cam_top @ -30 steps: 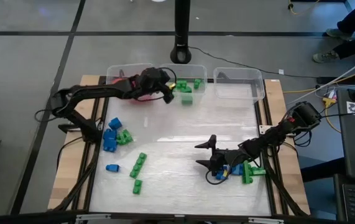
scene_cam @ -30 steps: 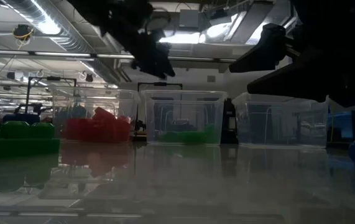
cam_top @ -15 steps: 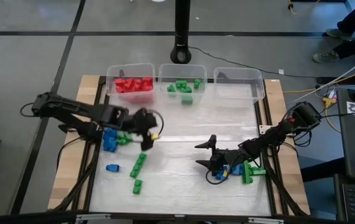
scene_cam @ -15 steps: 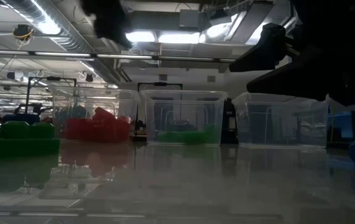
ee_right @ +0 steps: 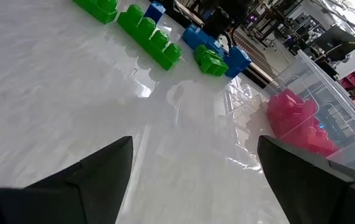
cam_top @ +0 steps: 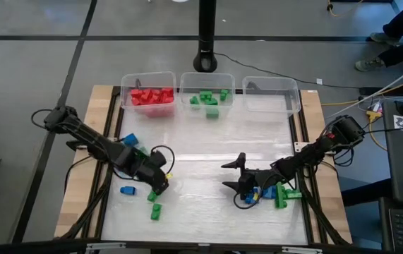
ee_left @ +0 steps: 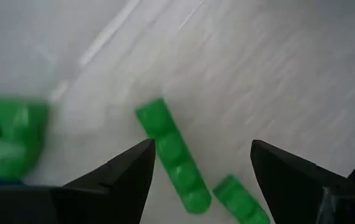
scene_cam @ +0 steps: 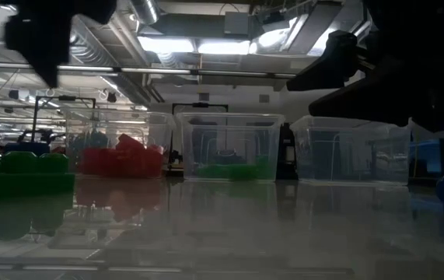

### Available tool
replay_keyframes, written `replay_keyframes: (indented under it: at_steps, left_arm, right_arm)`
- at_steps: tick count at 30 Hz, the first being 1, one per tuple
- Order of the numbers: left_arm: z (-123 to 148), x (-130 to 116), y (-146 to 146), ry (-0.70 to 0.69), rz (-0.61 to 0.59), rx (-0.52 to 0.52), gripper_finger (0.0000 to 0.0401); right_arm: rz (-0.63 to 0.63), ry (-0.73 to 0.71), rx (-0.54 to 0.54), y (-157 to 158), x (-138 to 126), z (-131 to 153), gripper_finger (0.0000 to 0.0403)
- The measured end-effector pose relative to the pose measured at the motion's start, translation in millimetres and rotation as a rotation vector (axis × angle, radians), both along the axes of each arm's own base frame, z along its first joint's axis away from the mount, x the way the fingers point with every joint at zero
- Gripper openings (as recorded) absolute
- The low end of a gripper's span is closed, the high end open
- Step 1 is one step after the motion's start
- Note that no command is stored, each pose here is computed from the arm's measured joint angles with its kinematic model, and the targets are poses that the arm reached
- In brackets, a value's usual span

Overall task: Sort blocks
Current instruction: Put the green game piece into the middle transparent bin

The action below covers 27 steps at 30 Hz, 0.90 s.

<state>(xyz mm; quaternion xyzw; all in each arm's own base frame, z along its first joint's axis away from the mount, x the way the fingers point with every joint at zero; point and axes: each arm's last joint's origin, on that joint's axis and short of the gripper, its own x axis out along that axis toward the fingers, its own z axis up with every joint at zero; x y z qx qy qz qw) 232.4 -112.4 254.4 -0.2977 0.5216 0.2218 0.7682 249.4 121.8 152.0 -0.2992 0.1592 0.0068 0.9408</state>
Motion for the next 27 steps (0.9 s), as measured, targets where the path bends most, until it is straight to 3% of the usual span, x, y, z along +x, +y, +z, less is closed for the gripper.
replay_keyframes:
  at_steps: [11,27]
  left_arm:
    - [-41.1,9.6,-24.6,0.162,0.146,-0.006,0.0255]
    - [-105.2,22.2,-33.2,0.262,0.123,0.042,0.0255]
  right_arm:
    - [0.042,0.009,0.017,1.5,-0.1,-0.4,0.0344]
    - [0.071,0.014,0.035,2.3,-0.1,-0.4,0.0344]
